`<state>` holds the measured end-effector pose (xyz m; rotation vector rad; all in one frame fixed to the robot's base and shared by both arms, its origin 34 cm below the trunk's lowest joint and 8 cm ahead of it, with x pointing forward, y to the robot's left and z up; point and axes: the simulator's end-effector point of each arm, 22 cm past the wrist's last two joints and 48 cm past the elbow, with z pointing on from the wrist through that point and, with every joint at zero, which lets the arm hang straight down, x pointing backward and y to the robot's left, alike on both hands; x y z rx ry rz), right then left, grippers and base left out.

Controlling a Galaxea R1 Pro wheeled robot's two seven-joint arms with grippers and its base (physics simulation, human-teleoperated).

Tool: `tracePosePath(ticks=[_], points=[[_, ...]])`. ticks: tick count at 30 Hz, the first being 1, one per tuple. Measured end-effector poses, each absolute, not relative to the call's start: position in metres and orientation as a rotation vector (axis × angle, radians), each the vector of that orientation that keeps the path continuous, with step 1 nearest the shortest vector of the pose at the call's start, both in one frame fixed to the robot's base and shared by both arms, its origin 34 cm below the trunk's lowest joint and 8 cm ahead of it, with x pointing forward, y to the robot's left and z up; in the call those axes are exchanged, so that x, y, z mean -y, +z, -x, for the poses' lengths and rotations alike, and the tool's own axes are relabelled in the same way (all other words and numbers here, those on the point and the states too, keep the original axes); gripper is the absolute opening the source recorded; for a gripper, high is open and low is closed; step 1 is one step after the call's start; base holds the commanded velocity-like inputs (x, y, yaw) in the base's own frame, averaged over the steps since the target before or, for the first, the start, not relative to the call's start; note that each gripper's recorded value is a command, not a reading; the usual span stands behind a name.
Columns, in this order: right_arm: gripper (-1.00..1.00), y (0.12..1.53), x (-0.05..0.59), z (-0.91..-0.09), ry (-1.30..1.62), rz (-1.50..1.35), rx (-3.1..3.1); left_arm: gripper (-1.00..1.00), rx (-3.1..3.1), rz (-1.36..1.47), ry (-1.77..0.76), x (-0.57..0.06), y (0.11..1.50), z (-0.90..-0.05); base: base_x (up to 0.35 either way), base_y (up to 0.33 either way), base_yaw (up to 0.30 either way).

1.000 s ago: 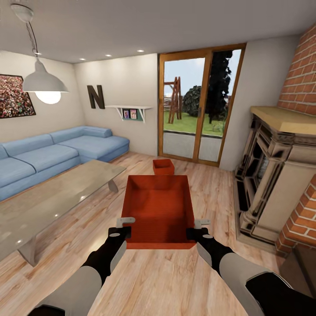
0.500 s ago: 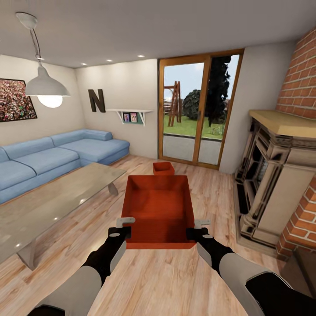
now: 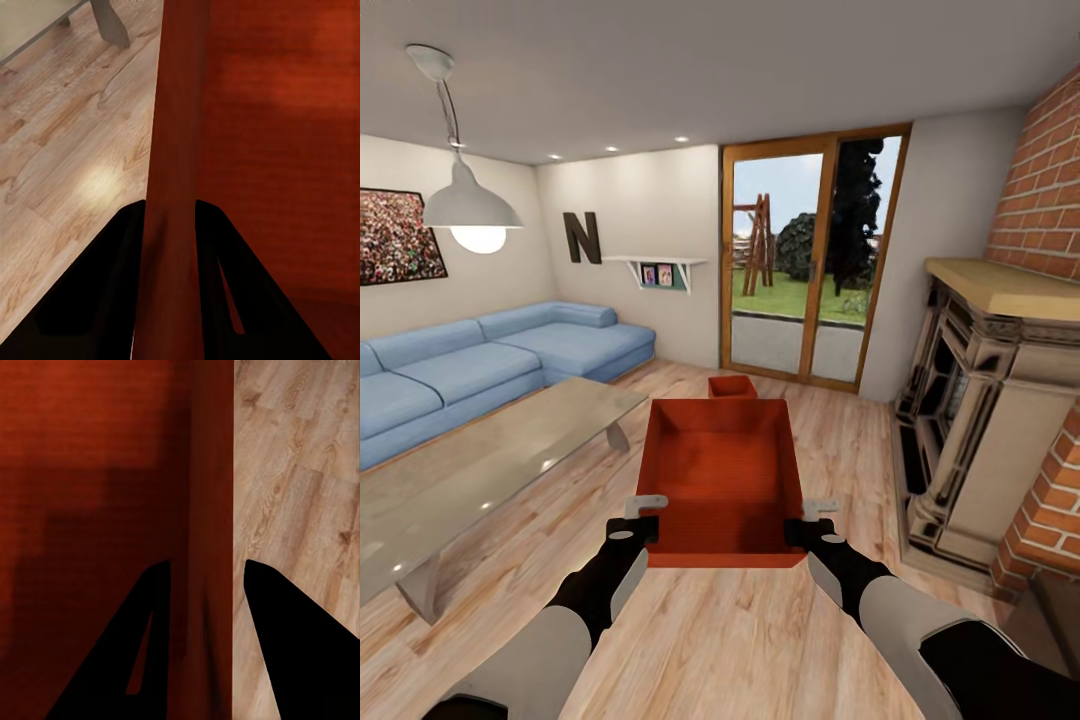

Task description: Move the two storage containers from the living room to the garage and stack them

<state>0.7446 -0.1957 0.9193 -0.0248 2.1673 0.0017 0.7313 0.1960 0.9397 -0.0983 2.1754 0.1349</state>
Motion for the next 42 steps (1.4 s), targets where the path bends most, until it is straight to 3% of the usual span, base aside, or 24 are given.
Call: tracePosePath(ticks=[42], points=[[-1.0, 0.936, 0.196, -0.747, 0.001, 0.025, -2.141, -1.0, -2.149, 0.1, 0.133, -0.196, 0.956, -0.733, 0.0, 0.0, 0.0]])
